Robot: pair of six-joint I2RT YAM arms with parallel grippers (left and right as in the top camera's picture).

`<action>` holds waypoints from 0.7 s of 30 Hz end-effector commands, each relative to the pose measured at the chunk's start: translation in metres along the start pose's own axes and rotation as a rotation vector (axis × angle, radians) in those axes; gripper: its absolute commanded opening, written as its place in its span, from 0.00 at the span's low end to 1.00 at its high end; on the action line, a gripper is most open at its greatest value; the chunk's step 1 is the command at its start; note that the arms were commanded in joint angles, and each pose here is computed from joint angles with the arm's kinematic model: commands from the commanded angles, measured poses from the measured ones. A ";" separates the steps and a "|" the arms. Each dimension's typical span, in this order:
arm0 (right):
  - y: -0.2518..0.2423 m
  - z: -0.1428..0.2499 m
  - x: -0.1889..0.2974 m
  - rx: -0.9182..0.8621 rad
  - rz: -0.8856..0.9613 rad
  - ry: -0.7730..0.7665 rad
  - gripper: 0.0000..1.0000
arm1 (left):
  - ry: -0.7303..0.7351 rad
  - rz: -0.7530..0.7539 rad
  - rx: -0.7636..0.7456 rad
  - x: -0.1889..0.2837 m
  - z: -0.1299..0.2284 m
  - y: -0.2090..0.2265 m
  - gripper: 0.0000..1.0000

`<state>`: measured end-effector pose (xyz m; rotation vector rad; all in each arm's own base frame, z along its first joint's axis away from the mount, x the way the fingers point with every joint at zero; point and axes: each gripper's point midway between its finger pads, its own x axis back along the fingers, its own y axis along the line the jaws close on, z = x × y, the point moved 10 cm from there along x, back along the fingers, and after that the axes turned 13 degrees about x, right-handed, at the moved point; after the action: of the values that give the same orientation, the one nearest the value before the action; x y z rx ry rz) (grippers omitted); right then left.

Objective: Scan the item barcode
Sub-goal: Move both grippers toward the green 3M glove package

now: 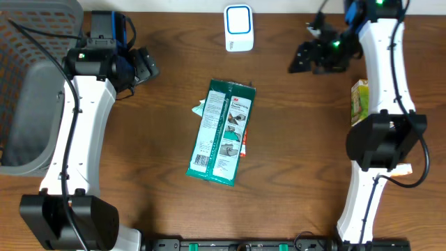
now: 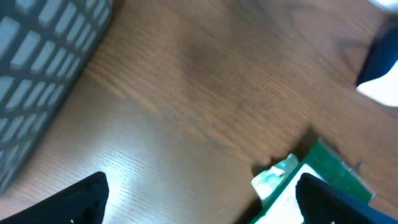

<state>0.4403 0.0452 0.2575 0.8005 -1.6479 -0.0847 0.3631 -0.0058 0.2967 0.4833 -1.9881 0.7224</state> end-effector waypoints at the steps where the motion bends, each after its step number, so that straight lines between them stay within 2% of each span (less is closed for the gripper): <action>1: 0.019 -0.003 -0.009 0.085 -0.161 -0.045 0.86 | -0.041 0.025 0.010 0.001 -0.007 -0.004 0.98; 3: 0.023 -0.001 -0.025 0.122 -0.234 -0.037 0.86 | 0.015 0.003 0.006 0.001 0.000 0.000 0.98; 4: 0.026 0.000 -0.035 0.152 -0.288 -0.039 0.85 | 0.046 0.018 0.004 0.001 0.003 0.000 0.94; 5: 0.027 0.003 -0.047 0.159 -0.336 -0.031 0.83 | 0.113 0.051 -0.049 -0.001 0.012 -0.002 0.61; 6: 0.028 0.006 -0.056 0.158 -0.365 -0.018 0.83 | 0.164 0.074 -0.094 -0.003 0.019 -0.004 0.52; 8: 0.027 0.014 -0.075 0.143 -0.401 0.014 0.81 | 0.242 0.085 -0.146 -0.009 0.035 -0.004 0.52; 9: 0.026 0.017 -0.083 0.134 -0.415 0.027 0.81 | 0.269 0.068 -0.156 -0.014 0.043 -0.002 0.70; 10: 0.026 0.021 -0.092 0.122 -0.434 0.036 0.82 | 0.299 0.049 -0.172 -0.020 0.052 0.000 0.95; 14: 0.026 0.036 -0.121 0.092 -0.494 0.066 0.83 | 0.381 0.009 -0.262 -0.041 0.083 0.006 0.93; 16: 0.027 0.043 -0.133 0.082 -0.510 0.087 0.87 | 0.401 0.004 -0.304 -0.049 0.093 0.009 0.80; 19: 0.030 0.050 -0.146 0.077 -0.534 0.100 0.99 | 0.419 -0.004 -0.320 -0.059 0.104 0.014 0.75; 21: 0.031 0.053 -0.151 0.076 -0.541 0.109 0.99 | 0.423 -0.003 -0.328 -0.066 0.109 0.015 0.67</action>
<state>0.3884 0.1203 0.1277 1.2121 -1.3081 -0.3222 0.3183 -0.0610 0.2044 0.1532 -1.6764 0.4693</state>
